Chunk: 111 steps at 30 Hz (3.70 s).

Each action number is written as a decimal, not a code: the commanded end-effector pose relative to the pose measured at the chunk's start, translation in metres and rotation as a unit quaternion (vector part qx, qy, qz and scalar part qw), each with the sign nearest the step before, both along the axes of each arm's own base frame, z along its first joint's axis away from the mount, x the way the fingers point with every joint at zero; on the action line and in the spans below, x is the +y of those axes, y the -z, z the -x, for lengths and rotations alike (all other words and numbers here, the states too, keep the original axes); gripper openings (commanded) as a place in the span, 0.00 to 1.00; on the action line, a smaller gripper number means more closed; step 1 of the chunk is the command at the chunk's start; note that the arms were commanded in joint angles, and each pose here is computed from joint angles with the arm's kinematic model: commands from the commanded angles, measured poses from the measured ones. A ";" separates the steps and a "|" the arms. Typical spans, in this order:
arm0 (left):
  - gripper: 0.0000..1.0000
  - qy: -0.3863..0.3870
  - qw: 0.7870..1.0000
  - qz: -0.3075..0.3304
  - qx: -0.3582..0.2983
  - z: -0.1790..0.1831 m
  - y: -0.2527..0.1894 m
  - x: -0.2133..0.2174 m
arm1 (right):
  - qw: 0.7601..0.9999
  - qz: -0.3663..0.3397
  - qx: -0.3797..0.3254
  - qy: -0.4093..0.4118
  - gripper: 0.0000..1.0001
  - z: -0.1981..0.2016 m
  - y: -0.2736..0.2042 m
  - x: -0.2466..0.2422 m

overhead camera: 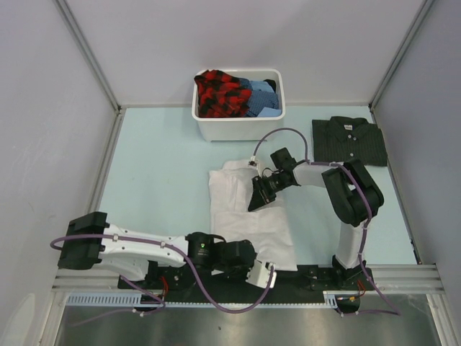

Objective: Fold and stack the long sleeve shirts
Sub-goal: Fold the shirt

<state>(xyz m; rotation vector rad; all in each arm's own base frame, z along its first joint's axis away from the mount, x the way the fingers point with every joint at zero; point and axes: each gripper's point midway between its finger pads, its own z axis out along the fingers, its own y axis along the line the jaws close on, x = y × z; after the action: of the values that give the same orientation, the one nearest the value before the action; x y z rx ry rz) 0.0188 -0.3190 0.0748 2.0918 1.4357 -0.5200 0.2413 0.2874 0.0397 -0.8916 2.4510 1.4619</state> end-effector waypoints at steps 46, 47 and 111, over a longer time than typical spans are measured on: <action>0.00 -0.151 0.982 0.045 0.104 -0.229 -0.015 0.012 | 0.990 0.010 0.128 -0.063 0.21 -0.013 0.036 0.002; 0.00 -0.154 0.982 0.049 0.100 -0.231 -0.014 0.010 | 0.990 0.009 0.127 -0.058 0.21 -0.017 0.034 0.003; 0.70 -0.386 0.886 0.204 0.153 -0.455 -0.090 0.029 | 0.995 -0.064 0.079 -0.001 0.66 -0.083 -0.102 -0.070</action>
<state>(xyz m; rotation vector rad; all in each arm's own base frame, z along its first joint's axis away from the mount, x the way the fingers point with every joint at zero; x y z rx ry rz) 0.4793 -0.2931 0.1094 0.9749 2.0914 -0.6968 0.3219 0.2170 0.0866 -0.6442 2.5840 1.7879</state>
